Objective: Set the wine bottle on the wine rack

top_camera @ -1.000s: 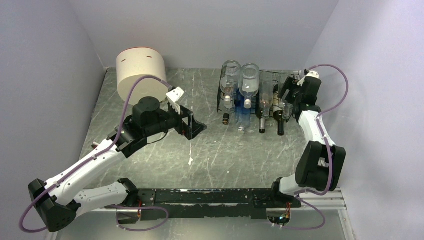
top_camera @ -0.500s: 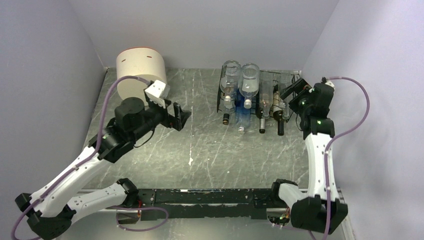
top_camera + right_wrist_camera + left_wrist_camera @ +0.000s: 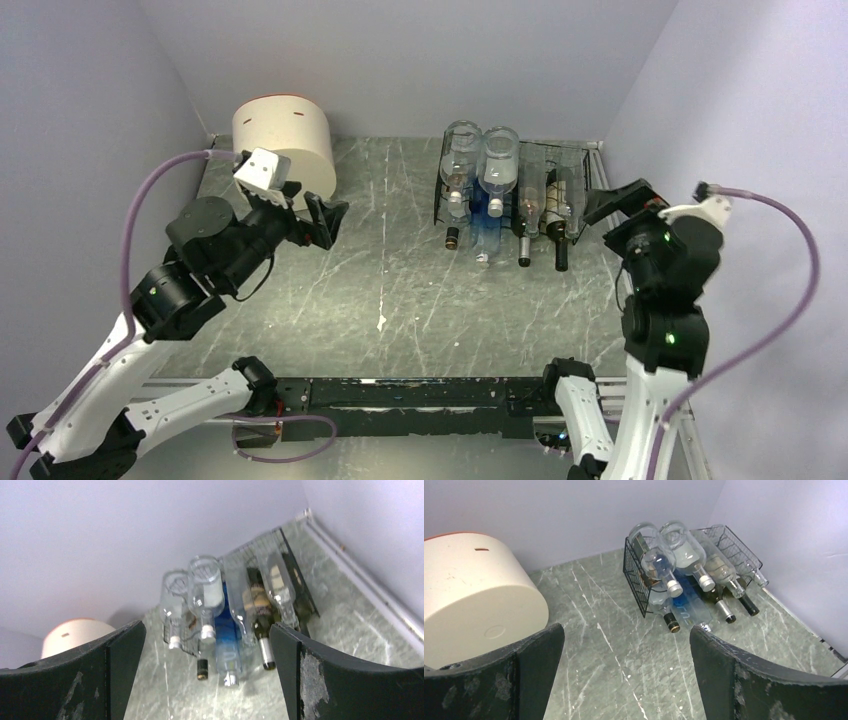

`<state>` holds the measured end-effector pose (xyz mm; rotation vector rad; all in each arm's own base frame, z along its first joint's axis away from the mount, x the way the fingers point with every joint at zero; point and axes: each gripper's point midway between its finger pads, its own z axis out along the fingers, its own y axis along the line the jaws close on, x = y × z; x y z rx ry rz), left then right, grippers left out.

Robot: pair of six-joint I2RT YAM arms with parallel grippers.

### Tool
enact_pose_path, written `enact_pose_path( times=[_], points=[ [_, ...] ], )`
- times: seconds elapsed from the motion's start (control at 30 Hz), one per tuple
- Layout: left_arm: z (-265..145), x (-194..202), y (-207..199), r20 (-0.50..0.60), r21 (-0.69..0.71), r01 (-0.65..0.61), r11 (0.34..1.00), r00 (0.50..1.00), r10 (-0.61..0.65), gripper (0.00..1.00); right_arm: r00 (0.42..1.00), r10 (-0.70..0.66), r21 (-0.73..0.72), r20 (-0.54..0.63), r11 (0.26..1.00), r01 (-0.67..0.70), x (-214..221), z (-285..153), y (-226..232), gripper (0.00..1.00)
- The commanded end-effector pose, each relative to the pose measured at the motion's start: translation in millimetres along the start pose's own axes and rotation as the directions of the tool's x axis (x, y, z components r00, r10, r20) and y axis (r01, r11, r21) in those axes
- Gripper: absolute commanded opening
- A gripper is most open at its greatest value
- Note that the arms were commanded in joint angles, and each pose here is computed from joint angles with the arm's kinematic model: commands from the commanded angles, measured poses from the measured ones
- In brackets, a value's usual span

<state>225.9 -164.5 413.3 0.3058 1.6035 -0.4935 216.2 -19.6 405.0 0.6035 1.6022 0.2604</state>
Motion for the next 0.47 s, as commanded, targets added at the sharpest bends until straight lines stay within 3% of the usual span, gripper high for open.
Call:
enact_pose_path(
  times=[0.0,0.2,0.43],
  points=[
    [-18.6,-25.6,5.7,0.055,-0.015,0.018,1.000,0.998,-0.018,0.99,0.993,-0.053,0.019,0.106,0.999,0.051,-28.0,-35.5,1.4,1.00],
    [-38.6,-42.0,8.8,0.103,-0.008,0.038,0.999,0.994,-0.037,0.99,0.978,-0.074,0.003,0.195,0.997,0.075,-47.6,-70.8,7.7,1.00],
    [-49.7,-49.9,10.3,0.130,-0.001,0.055,0.998,0.990,-0.055,0.99,0.980,-0.077,-0.014,0.183,0.997,0.081,-44.5,-75.0,10.2,1.00]
  ],
)
